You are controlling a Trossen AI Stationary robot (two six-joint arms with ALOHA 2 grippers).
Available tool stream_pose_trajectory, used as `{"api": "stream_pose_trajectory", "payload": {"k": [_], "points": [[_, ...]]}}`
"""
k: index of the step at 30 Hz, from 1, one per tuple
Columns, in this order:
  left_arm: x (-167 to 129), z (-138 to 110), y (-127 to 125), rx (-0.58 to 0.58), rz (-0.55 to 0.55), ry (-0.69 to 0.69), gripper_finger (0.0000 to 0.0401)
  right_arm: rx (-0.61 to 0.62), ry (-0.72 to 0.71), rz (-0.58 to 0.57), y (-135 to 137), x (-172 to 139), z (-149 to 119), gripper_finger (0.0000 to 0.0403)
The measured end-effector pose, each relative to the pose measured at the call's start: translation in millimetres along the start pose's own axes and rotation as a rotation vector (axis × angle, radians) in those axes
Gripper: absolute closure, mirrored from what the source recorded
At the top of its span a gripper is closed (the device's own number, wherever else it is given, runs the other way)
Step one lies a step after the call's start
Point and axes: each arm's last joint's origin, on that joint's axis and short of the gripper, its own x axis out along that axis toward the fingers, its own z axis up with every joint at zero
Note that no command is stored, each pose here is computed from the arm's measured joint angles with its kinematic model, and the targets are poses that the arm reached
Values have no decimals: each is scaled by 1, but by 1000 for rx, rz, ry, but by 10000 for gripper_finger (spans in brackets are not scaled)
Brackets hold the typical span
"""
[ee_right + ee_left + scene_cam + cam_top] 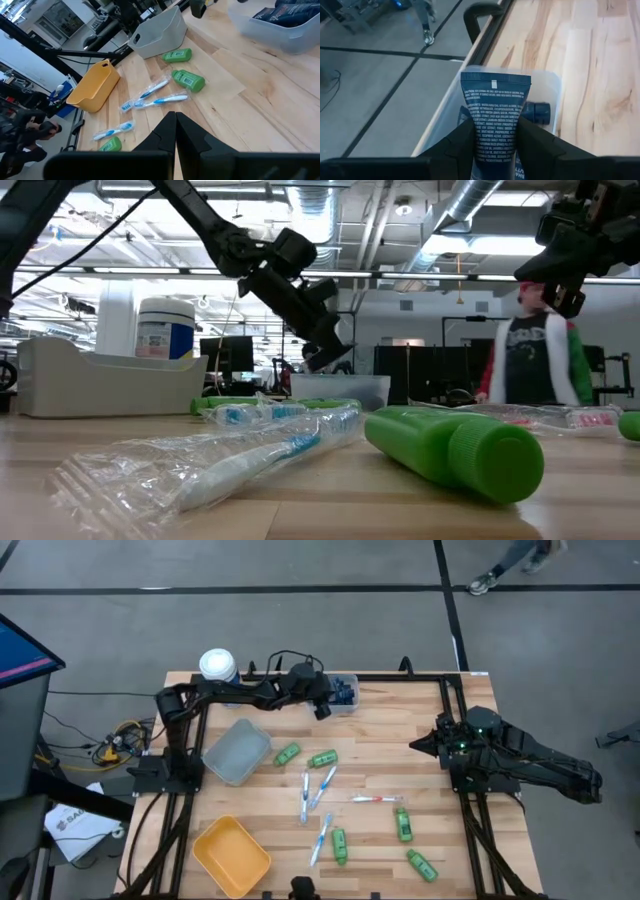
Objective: Pick & Place Travel size toiletries
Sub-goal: Put the blue shave cream into the transparent bin, then put the green shampoo into the gray bin
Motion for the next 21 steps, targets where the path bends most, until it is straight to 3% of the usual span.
{"api": "stream_pose_trajectory", "payload": {"k": [8, 21], "points": [[4, -5, -3, 4, -9, 22, 259, 0, 0, 0, 0, 0, 0, 401], [-4, 4, -9, 10, -19, -1, 128, 0, 1, 0, 0, 0, 0, 401]]}}
